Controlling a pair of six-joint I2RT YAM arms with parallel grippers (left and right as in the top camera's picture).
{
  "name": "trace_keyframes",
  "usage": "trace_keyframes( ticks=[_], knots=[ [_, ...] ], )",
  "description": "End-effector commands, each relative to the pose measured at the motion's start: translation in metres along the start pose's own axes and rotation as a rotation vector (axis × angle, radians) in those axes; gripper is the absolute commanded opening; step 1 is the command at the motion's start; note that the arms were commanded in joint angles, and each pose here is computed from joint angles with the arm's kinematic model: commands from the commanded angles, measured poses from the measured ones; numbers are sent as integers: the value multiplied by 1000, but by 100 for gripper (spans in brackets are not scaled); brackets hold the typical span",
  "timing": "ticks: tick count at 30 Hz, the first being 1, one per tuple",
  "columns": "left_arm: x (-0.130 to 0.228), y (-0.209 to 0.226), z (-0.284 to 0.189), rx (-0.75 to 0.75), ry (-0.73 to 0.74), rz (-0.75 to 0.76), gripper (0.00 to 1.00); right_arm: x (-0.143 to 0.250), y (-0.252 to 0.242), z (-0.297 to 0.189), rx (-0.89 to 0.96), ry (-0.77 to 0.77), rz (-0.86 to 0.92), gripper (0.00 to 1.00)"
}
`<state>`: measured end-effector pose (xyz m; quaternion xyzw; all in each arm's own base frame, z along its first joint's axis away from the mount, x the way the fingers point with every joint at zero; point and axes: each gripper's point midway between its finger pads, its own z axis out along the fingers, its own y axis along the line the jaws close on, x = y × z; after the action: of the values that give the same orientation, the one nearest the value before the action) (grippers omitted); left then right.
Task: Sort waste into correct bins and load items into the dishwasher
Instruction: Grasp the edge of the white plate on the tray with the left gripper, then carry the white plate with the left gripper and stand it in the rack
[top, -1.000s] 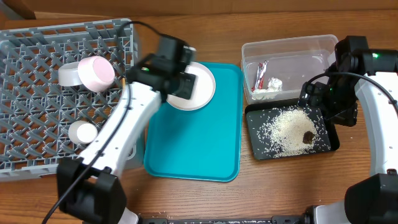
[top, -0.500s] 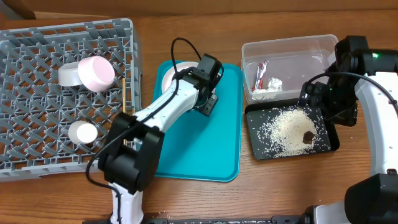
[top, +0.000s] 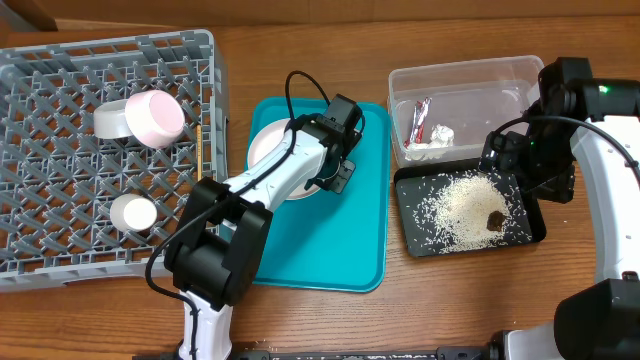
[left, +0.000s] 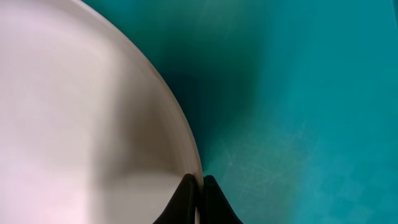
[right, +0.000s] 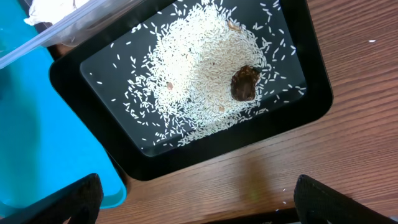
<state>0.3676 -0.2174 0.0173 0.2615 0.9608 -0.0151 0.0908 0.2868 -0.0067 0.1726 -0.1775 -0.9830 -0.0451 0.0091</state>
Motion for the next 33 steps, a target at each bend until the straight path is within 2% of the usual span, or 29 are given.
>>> trace_keyframes(
  ticks=[1,6,12,16,20,26,33],
  knots=[
    [-4,-9,-4,38,-7,-36,4,0,0,-3,-4,-11,2,100],
    [-22,-9,-35,40,-46,-71,4,0,0,-3,-4,-11,2,100],
    [-62,0,-121,39,-205,-118,4,0,0,-3,-4,-11,2,100],
    [-74,25,-183,33,-333,-206,4,0,0,-3,-4,-11,2,100],
    [-64,72,-234,43,-433,-313,4,0,0,-3,-4,-11,2,100],
    [-50,120,-252,225,-476,-438,4,0,0,-3,-4,-11,2,100],
    [-38,154,-247,503,-506,-463,4,0,0,-3,-4,-11,2,100]
  ],
)
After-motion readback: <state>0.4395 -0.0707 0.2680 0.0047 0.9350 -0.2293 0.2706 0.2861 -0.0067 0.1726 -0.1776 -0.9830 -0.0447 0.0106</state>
